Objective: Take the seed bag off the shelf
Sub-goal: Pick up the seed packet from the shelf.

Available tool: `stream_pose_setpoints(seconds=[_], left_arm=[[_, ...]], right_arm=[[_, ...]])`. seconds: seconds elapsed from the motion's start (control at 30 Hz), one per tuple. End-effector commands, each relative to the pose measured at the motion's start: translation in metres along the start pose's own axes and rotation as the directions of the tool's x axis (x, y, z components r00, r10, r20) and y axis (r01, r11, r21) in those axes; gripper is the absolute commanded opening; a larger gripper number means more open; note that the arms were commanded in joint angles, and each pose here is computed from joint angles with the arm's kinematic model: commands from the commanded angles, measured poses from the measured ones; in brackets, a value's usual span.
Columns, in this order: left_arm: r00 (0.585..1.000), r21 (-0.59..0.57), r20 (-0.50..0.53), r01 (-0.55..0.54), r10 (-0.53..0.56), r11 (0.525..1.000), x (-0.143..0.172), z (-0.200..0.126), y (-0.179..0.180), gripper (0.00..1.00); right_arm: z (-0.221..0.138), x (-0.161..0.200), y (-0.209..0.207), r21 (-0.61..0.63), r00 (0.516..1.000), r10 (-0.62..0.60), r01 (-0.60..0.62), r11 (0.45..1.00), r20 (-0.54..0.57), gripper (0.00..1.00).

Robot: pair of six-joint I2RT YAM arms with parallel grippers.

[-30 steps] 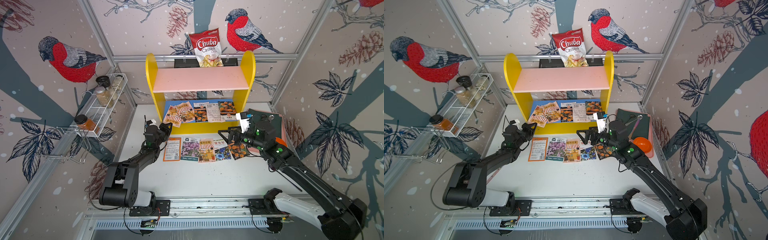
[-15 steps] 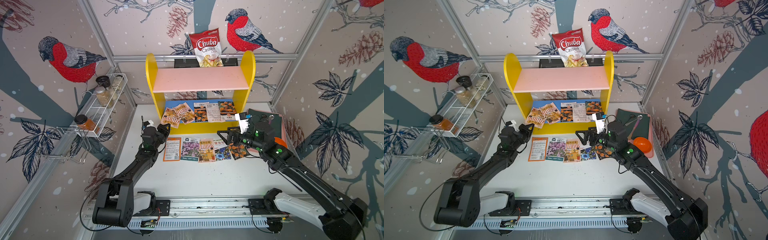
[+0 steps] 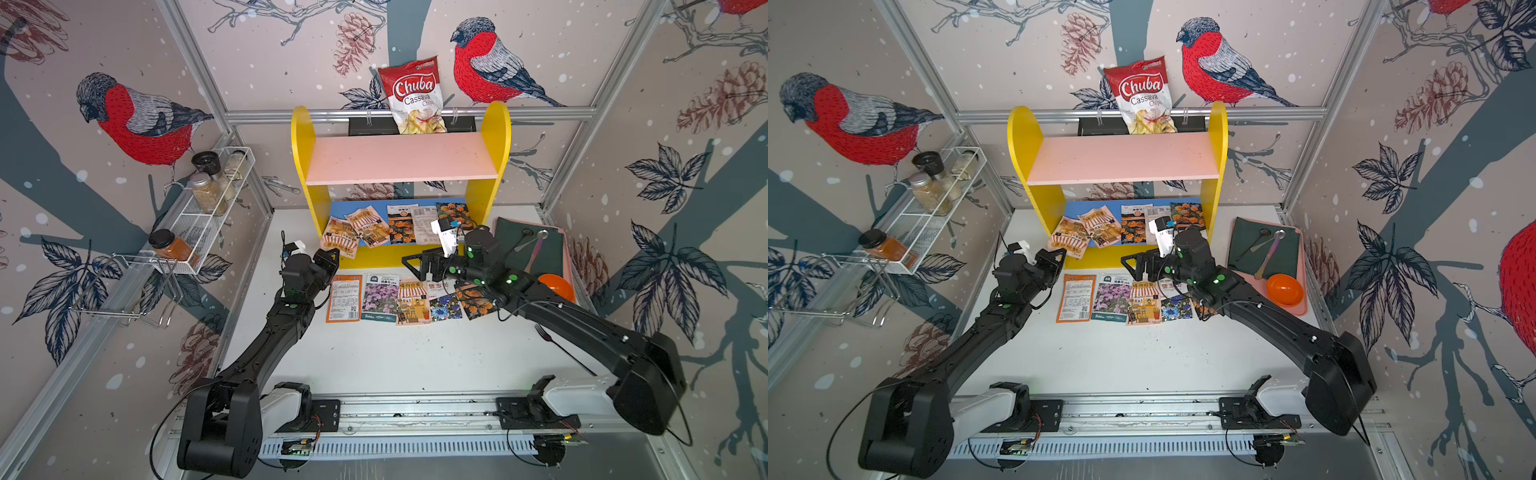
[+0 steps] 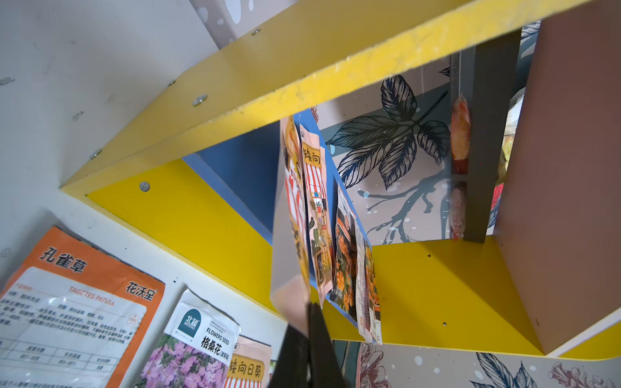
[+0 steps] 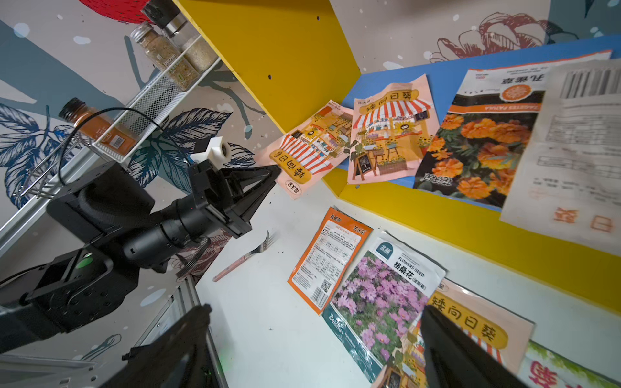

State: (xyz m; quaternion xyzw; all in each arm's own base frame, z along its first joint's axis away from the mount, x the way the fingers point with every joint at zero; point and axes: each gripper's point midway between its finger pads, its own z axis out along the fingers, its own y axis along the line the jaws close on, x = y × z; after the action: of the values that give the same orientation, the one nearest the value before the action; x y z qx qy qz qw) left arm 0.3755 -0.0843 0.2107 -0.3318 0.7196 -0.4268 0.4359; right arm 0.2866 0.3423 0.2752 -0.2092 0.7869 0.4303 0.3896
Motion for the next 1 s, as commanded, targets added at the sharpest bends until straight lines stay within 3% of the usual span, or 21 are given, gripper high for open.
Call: stream_pose_setpoints(seconds=[0.0, 0.5, 0.97], left_arm=[[1.000, -0.003, 0.000, -0.019, 0.019, 1.000, 0.000, 0.000, 0.000, 0.00], [1.000, -0.002, -0.013, -0.015, 0.015, 1.000, 0.004, -0.001, 0.003, 0.00], [1.000, 0.000, -0.019, -0.019, 0.019, 1.000, 0.006, -0.004, 0.003, 0.00]], right_arm=[[0.021, -0.017, 0.011, -0.048, 0.999, 0.005, -0.003, 0.999, 0.043, 0.99], [0.151, -0.018, 0.008, -0.072, 0.997, 0.046, -0.050, 0.996, -0.054, 0.99], [0.186, 0.008, 0.004, -0.103, 0.990, 0.073, -0.086, 0.991, -0.124, 0.99]])
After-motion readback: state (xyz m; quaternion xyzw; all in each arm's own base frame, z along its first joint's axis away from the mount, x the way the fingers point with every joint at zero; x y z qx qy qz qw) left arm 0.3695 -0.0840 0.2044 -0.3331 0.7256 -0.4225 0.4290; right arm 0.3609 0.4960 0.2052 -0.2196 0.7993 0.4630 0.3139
